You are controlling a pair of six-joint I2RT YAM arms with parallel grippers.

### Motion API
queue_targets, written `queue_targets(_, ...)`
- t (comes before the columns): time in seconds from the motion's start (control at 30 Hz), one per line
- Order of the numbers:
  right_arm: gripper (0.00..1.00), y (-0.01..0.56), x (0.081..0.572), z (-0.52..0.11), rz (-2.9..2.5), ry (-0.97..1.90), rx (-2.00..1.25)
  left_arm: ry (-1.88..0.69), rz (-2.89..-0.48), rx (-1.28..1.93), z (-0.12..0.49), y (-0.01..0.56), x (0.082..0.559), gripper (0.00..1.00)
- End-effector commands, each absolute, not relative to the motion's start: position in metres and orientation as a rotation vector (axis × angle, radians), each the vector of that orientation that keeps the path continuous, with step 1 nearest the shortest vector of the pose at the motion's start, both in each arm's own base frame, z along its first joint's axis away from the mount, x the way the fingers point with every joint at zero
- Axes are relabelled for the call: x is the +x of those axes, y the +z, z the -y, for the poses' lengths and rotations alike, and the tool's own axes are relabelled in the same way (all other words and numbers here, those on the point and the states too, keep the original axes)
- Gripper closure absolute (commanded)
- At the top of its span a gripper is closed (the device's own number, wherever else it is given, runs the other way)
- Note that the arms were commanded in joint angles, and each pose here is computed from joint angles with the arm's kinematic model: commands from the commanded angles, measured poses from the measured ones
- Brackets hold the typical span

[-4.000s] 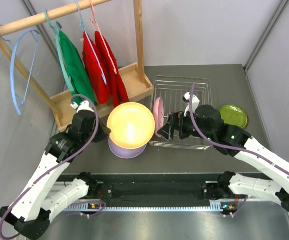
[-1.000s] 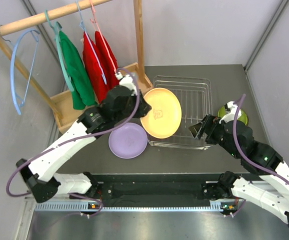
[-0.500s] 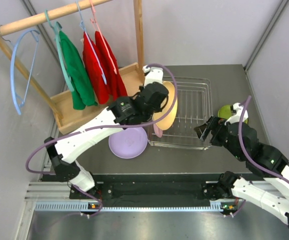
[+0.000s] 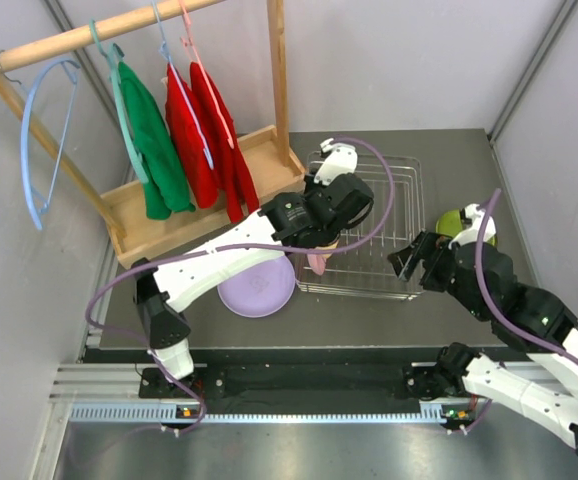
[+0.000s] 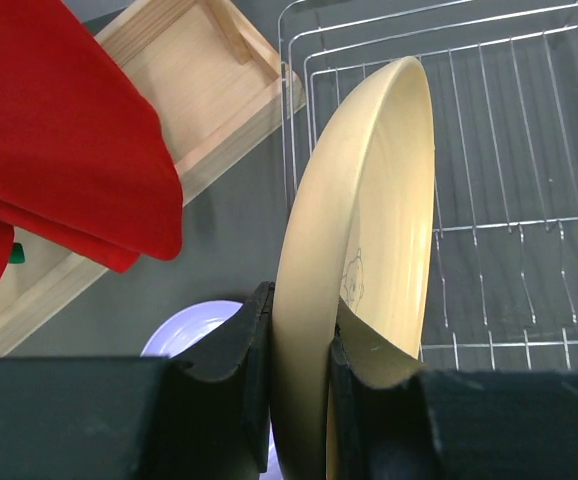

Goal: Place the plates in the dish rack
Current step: Insert the plate into the dish rack.

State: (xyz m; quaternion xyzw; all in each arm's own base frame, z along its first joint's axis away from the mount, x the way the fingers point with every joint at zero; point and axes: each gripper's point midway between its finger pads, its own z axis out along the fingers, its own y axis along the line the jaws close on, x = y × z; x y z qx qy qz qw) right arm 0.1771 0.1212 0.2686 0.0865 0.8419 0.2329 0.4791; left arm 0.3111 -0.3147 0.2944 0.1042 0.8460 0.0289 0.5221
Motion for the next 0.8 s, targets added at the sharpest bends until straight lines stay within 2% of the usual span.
queue_targets(0.0,0.08,0.281,0.182,-0.119,-2.046,0.537,0.216,0.117,-1.971,0.208,0.312,0.311,0.317,1.0)
queue_targets(0.27,0.02,0.274,0.188,-0.11,-2.099,0.412,0.242,0.163,-1.99,0.215,0.32,0.289,0.324,1.0)
queue_targets(0.47,0.01,0.26,0.199,-0.095,-2.146,0.367,0.334,0.221,-1.998,0.173,0.318,0.279,0.327,1.0)
queue_targets(0.77,0.01,0.224,0.221,-0.091,-2.224,0.482,0.399,0.272,-1.971,0.124,0.311,0.282,0.333,1.0)
